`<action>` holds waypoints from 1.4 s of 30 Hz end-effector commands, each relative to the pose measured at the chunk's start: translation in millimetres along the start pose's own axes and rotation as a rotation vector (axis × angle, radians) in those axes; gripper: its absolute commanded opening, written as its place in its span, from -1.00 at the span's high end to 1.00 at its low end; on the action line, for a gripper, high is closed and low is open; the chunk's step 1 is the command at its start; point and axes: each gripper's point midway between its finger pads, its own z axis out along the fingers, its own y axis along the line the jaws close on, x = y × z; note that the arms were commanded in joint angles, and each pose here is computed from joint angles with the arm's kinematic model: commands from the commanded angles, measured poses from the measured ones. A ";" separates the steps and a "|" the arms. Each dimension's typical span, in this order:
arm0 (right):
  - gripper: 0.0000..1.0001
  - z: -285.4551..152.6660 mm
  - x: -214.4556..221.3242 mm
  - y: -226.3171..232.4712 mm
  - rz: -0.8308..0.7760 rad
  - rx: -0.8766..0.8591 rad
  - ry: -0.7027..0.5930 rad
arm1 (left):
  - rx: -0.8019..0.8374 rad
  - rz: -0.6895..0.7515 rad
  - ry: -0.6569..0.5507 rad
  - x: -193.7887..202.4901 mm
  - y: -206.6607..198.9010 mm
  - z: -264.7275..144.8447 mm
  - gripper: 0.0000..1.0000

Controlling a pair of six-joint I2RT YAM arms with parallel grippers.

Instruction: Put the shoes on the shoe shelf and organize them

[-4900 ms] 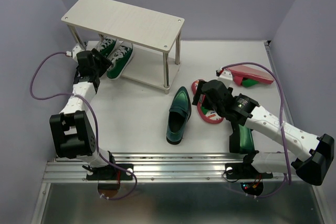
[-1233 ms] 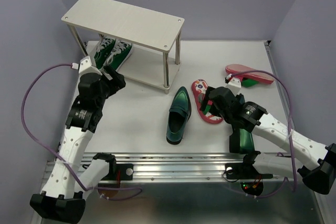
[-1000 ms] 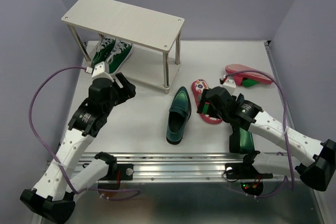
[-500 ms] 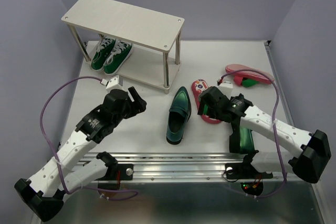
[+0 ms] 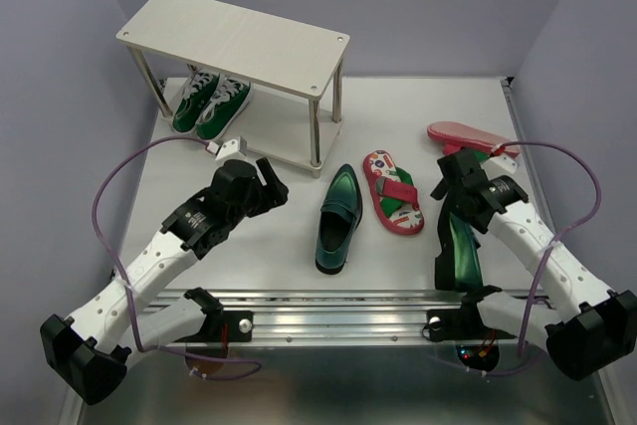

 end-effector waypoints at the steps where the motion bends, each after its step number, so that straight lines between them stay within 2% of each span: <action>1: -1.00 8.1 16.5 5.8 -0.014 -0.041 0.070 | 0.040 0.015 -0.034 -9.1 -10.7 0.1 -0.56; 8: -1.00 17.5 44.4 73.8 -0.128 -0.346 0.183 | 0.055 0.021 -0.019 -6.2 -16.4 7.3 -0.56; 11: -1.00 -2.6 56.1 115.0 -0.174 -0.570 0.280 | 0.054 0.029 -0.019 -7.3 -18.3 9.5 -0.56; 15: -1.00 -25.7 61.1 147.3 -0.195 -0.774 0.335 | 0.057 0.030 -0.020 -7.8 -20.1 11.6 -0.56; 23: -1.00 -42.4 56.4 153.4 -0.263 -0.852 0.337 | 0.057 0.034 -0.007 -3.7 -20.7 17.1 -0.56; 27: -1.00 -55.8 31.2 148.3 -0.260 -0.836 0.253 | 0.060 0.038 -0.007 -4.1 -23.3 19.0 -0.56; 29: -1.00 -57.0 13.3 137.9 -0.238 -0.772 0.185 | 0.061 0.039 -0.008 -5.1 -24.3 19.0 -0.57; 31: -1.00 -45.3 -3.4 121.3 -0.202 -0.648 0.105 | 0.061 0.041 -0.008 -5.3 -24.5 19.2 -0.57; 33: -1.00 -35.1 -7.9 96.7 -0.174 -0.514 0.079 | 0.061 0.041 -0.012 -6.5 -24.7 18.7 -0.57; 38: -1.00 -17.7 23.3 41.1 -0.138 -0.283 0.171 | 0.060 0.040 -0.016 -7.0 -24.5 17.9 -0.56; 42: -1.00 -25.4 46.6 22.0 -0.105 -0.287 0.245 | 0.040 0.040 -0.023 -9.3 -21.7 18.8 -0.57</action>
